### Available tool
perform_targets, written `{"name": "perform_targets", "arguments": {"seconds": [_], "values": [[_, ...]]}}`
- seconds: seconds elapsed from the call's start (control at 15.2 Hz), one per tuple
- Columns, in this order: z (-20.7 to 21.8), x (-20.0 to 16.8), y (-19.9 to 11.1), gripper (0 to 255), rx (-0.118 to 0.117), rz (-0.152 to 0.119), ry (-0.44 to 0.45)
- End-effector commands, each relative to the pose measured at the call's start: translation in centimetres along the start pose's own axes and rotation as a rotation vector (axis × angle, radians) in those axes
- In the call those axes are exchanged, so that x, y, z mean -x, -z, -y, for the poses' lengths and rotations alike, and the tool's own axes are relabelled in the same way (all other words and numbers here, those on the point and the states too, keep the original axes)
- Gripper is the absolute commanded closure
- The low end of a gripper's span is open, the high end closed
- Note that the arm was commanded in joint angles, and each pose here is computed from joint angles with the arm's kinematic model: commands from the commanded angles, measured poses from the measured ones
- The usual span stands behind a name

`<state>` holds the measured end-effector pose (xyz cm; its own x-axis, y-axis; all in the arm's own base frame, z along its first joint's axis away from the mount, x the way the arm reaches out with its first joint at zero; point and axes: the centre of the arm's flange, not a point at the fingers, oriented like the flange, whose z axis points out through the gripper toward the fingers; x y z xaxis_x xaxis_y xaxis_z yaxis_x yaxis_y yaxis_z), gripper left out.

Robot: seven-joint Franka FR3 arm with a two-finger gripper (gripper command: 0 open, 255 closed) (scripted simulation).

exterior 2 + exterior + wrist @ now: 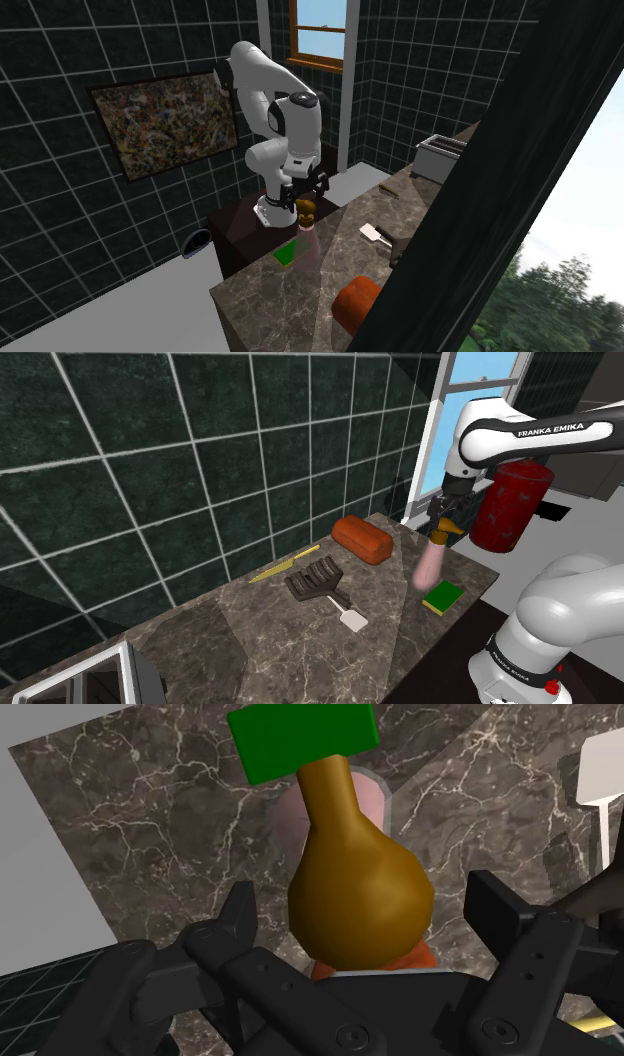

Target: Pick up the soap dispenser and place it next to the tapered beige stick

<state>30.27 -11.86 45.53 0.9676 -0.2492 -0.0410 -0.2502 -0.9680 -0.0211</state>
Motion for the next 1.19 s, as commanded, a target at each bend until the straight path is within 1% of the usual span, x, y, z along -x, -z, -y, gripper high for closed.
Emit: {"name": "perform_targets", "arguments": {"seconds": [0.0, 0.33, 0.4, 0.99, 1.12], "values": [[0.0, 0.0, -0.1, 0, 0.0, 0.0, 0.0], [0.0, 0.0, -0.1, 0, 0.0, 0.0, 0.0], [0.0, 0.0, -0.1, 255, 0.0, 0.0, 0.0], [0.0, 0.0, -0.1, 255, 0.0, 0.0, 0.0], [0.0, 0.0, 0.9, 255, 0.0, 0.0, 0.0]]}}
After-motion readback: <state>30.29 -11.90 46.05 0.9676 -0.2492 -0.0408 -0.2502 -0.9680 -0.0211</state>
